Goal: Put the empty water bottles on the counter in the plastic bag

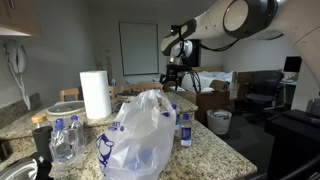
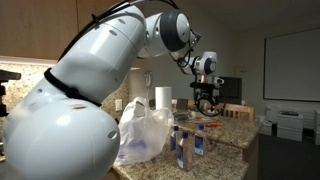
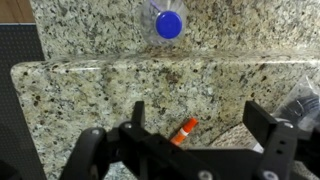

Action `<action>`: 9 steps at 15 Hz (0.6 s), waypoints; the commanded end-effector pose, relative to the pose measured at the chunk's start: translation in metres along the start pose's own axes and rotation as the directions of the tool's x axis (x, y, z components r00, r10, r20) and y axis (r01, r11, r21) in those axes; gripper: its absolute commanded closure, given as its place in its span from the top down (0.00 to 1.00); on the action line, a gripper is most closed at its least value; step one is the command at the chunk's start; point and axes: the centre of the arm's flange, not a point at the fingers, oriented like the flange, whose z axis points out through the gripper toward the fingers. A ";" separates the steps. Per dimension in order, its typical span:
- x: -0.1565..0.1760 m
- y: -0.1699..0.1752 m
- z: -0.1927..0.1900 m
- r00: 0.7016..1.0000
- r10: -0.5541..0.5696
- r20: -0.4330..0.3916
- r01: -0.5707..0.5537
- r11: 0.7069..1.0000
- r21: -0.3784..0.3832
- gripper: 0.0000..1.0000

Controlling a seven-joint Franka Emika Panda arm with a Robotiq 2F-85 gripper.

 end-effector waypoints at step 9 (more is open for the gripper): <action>-0.037 -0.004 0.104 0.995 -0.086 0.042 0.092 0.981 -0.170 1.00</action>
